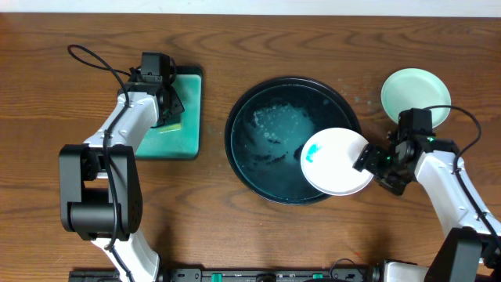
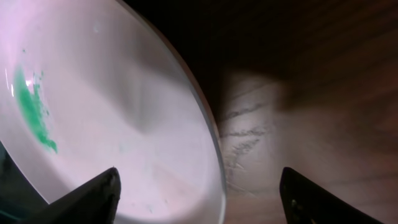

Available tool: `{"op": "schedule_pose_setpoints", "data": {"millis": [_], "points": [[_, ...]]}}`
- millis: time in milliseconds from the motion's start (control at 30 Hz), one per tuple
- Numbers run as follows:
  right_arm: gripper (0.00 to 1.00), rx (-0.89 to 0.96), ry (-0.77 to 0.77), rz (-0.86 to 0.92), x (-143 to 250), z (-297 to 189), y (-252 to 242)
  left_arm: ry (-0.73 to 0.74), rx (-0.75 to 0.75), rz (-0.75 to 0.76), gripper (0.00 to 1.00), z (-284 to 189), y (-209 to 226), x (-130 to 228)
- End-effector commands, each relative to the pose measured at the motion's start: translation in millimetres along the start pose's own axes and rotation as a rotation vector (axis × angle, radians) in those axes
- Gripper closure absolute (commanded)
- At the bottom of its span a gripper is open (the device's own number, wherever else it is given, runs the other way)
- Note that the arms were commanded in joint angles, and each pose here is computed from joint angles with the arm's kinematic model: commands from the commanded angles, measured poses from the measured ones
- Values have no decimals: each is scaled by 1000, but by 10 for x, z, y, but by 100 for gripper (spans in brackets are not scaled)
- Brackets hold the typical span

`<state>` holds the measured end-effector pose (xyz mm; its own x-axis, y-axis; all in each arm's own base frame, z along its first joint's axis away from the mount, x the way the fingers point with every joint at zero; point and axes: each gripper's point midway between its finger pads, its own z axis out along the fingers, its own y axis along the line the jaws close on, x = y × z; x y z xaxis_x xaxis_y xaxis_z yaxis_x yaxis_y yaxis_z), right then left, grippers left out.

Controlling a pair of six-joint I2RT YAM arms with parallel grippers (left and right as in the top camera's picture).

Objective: Clean dirty plates on tray and stack at the side
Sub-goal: 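Grip the white plate rim with the right gripper and drag it onto the tray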

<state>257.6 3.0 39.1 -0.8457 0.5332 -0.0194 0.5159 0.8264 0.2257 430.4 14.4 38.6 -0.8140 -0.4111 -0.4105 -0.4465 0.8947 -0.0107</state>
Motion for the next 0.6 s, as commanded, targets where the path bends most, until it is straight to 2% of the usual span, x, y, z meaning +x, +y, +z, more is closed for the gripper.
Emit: {"op": "schedule_pose_setpoints", "data": {"millis": [0, 67, 167, 200, 233, 267, 300, 333, 433, 467, 500, 567], "points": [[27, -36, 31, 34, 103, 84, 67, -2, -5, -2, 36, -12, 18, 0], [35, -37, 28, 36, 105, 100, 72, -2, -5, -2, 36, -12, 19, 0], [37, -37, 24, 30, 115, 124, 90, -2, -5, -2, 35, -12, 18, 0], [41, -35, 19, 27, 111, 131, 95, -2, -5, -2, 35, -12, 18, -1], [48, -30, 13, 24, 101, 132, 95, -2, -5, -2, 35, -12, 18, 0], [64, -31, 6, 20, 87, 134, 102, -2, -5, -2, 35, -12, 18, -1], [74, -33, 2, 19, 77, 134, 109, -2, -5, -2, 35, -12, 18, -1], [80, -34, -1, 18, 72, 133, 112, -2, -5, -2, 35, -12, 18, -1], [89, -36, -2, 27, 66, 133, 115, -2, -5, -2, 35, -12, 19, 0], [96, -36, -2, 29, 68, 133, 115, -2, -5, -2, 35, -12, 18, 0], [99, -36, -2, 29, 66, 133, 116, -2, -5, -2, 35, -12, 18, 0], [99, -37, -5, 27, 57, 125, 122, -2, -5, -2, 35, -12, 18, -1]]}}
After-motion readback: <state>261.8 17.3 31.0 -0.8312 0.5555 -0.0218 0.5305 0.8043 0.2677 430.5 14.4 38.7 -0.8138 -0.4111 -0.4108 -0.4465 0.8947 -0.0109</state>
